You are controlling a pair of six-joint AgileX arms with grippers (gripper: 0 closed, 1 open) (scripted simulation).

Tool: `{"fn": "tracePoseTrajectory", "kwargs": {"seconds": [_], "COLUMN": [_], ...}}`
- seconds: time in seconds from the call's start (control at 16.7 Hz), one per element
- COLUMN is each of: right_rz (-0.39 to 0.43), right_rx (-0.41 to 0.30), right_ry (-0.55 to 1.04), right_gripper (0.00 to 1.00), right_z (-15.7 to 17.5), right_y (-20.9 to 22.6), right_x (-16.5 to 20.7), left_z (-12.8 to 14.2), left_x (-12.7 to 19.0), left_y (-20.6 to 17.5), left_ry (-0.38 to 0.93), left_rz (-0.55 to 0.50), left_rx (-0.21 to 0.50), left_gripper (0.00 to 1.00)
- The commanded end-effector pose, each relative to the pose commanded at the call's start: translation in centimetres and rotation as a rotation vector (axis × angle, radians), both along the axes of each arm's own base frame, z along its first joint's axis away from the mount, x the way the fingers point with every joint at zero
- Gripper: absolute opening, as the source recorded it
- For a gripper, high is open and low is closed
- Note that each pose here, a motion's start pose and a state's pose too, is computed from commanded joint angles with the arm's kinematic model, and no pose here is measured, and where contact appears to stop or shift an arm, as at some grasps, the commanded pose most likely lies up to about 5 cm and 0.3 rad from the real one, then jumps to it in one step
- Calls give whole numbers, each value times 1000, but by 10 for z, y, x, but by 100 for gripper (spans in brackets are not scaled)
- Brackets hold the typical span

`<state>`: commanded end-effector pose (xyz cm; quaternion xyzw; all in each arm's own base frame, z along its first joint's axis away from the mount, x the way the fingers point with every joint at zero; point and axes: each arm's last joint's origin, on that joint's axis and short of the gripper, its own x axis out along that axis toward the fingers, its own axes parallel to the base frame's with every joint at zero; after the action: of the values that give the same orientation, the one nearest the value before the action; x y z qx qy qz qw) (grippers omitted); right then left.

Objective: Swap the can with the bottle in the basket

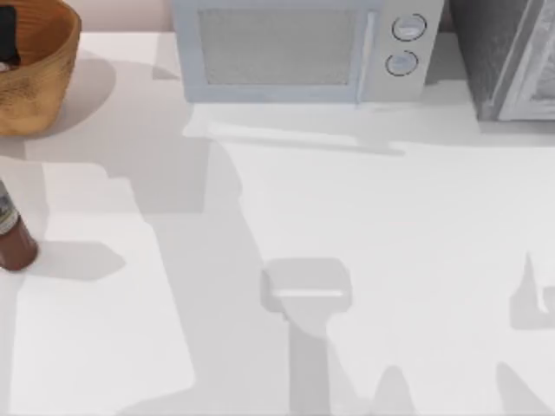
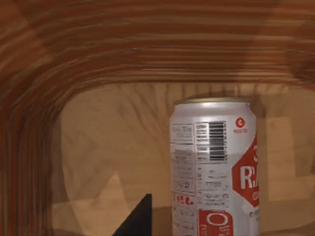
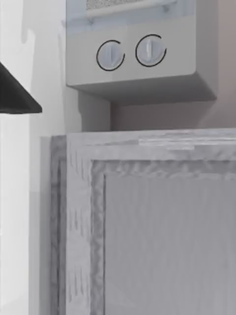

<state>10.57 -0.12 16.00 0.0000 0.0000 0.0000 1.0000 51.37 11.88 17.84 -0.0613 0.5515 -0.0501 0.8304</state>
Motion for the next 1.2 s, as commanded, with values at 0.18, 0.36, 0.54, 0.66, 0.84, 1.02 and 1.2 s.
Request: {"fn": "tracePoseTrajectory", "kwargs": {"seconds": [0.18, 0.36, 0.54, 0.66, 0.84, 1.02, 1.2], "right_rz": [0, 0, 0, 0, 0, 0, 0], "right_rx": [0, 0, 0, 0, 0, 0, 0], "right_ry": [0, 0, 0, 0, 0, 0, 0], "right_gripper": [100, 100, 100, 100, 100, 100, 100], "right_z": [0, 0, 0, 0, 0, 0, 0], "right_y": [0, 0, 0, 0, 0, 0, 0], "right_x": [0, 0, 0, 0, 0, 0, 0], "left_z": [11, -5, -20, -32, -47, -55, -55], "left_x": [2, 4, 11, 15, 21, 23, 23], "left_y": [-7, -4, -5, -6, -8, -9, -9], "left_ry": [-32, 0, 1, 0, 0, 0, 0], "left_rz": [-15, 0, 0, 0, 0, 0, 0], "left_rx": [5, -1, 0, 0, 0, 0, 0], "left_gripper": [100, 100, 100, 100, 100, 100, 100]}}
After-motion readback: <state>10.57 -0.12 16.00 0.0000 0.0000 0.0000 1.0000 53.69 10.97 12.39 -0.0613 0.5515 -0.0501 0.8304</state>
